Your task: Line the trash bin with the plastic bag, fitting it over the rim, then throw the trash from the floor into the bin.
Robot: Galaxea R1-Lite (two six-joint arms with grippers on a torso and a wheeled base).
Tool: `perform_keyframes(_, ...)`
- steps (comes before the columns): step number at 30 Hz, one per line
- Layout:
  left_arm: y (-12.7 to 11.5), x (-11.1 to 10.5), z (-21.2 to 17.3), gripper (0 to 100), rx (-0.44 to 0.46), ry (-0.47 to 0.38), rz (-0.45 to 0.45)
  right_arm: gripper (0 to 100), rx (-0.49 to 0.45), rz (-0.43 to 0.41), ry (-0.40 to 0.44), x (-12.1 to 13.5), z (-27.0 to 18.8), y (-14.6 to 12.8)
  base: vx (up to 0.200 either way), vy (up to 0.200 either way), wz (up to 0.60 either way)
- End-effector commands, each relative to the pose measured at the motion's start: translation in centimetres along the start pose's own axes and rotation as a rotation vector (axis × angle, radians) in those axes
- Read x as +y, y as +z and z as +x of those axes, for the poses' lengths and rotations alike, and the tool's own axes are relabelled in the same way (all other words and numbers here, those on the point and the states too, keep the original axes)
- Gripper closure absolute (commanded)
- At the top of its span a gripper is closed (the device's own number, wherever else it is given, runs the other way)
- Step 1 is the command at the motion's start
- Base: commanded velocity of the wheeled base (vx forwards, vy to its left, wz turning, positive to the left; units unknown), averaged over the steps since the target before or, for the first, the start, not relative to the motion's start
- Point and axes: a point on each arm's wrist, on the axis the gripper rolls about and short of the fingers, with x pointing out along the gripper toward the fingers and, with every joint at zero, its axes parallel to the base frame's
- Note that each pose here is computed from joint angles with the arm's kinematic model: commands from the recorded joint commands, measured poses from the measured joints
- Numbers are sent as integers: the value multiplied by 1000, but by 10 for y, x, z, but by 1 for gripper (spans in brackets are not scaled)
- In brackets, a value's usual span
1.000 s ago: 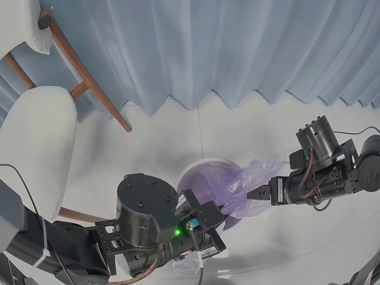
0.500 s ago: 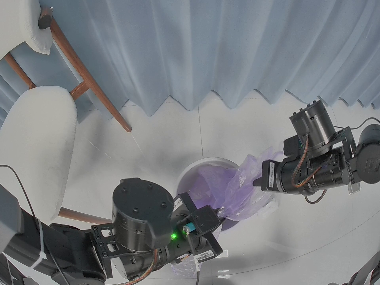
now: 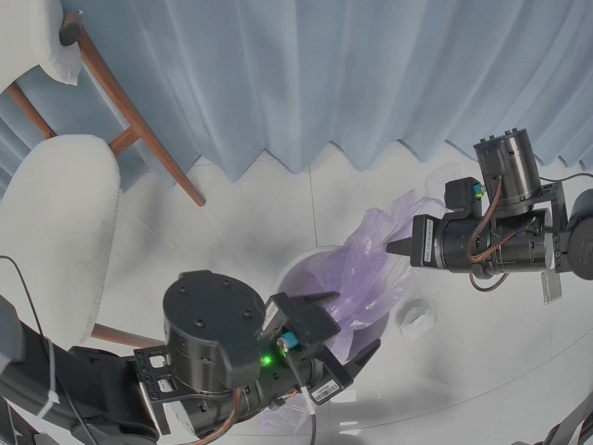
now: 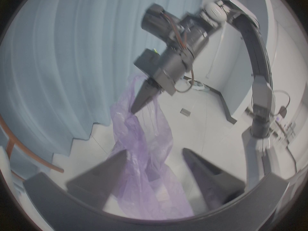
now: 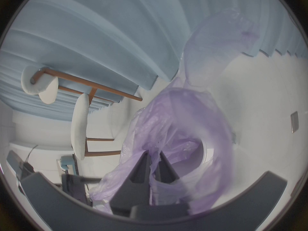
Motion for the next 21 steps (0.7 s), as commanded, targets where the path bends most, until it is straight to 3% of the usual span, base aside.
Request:
perform_keyframes(1,24,6,-21,0,-57,7,-83,100,-14,-48,15,-22,-4,-6,0,0,0)
perform_keyframes(6,33,12,-45,0,-28,-6,-167,100,-19,-95,30,-37,-1,-14,0,0,0)
perform_keyframes(8,35,17,-59,0,-2,-4,-259,100,-33,-115,51,-43,-1,-18,0,0,0)
perform_keyframes(10,35,17,-59,0,-2,-4,-259,100,-33,-115,51,-43,-1,-18,0,0,0)
perform_keyframes(11,20,20,-79,0,86,-9,-378,100,-43,-119,62,-45,1,-21,0,0,0)
perform_keyframes(13,8,24,-89,0,139,-37,-431,100,-43,-119,62,-45,1,-23,0,0,0)
perform_keyframes(15,4,25,-90,0,154,-59,-441,100,-44,-117,60,-46,1,-23,0,0,0)
perform_keyframes(17,-10,26,-91,0,174,-140,-462,100,-44,-113,59,-45,2,-22,0,0,0)
perform_keyframes(21,-25,27,-88,0,141,-209,-515,100,-46,-108,57,-45,3,-21,0,0,0)
